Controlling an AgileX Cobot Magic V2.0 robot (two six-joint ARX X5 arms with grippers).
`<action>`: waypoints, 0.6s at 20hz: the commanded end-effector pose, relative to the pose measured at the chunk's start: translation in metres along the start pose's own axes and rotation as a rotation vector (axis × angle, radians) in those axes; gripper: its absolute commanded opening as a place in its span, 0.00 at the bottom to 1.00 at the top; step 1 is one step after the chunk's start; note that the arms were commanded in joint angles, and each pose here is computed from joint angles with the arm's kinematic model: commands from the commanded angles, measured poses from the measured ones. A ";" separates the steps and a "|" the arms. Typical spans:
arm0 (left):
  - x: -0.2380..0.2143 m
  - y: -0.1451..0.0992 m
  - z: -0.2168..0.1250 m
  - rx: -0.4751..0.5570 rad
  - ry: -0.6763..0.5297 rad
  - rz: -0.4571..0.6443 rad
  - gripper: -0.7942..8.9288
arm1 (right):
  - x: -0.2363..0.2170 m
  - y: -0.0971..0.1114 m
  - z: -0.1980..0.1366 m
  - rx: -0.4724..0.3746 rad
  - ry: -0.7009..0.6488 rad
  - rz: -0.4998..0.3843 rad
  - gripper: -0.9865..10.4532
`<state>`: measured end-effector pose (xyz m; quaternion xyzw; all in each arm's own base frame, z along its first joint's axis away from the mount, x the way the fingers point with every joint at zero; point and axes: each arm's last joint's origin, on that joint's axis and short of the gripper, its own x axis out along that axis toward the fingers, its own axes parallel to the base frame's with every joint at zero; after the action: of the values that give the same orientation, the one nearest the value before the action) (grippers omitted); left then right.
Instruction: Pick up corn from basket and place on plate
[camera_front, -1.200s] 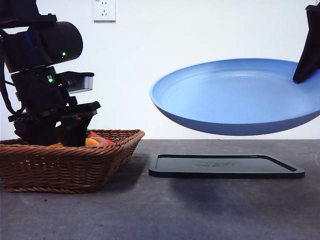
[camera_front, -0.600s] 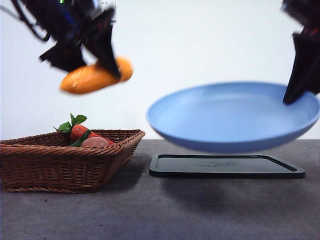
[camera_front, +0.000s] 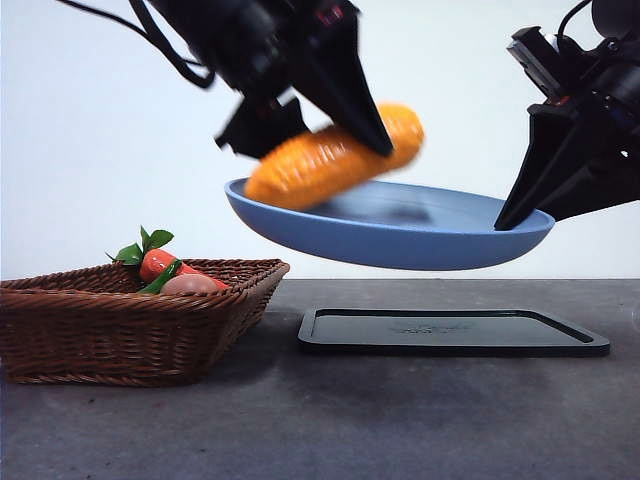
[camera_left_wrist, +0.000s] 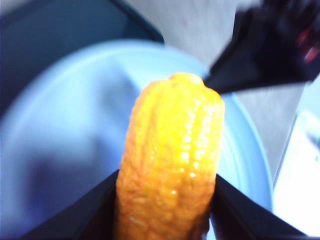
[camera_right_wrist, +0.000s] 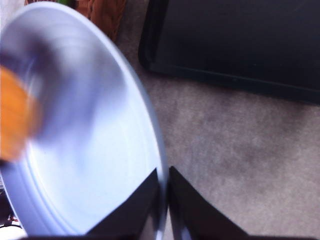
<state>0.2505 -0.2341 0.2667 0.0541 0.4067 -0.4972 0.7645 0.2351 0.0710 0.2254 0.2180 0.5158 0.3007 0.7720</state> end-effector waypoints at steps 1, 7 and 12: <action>0.016 -0.003 0.001 0.031 0.027 -0.015 0.29 | 0.000 0.003 0.006 0.002 -0.008 0.016 0.09; 0.024 -0.009 -0.004 0.033 0.070 -0.032 0.40 | 0.000 0.004 0.005 -0.003 -0.004 0.030 0.09; 0.024 -0.010 -0.005 0.027 0.081 -0.033 0.47 | 0.000 0.004 0.005 -0.007 -0.004 0.030 0.09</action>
<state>0.2428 -0.2482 0.2521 0.0722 0.4319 -0.5094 0.7408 0.2348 0.0711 0.2251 0.2197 0.5182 0.3021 0.7693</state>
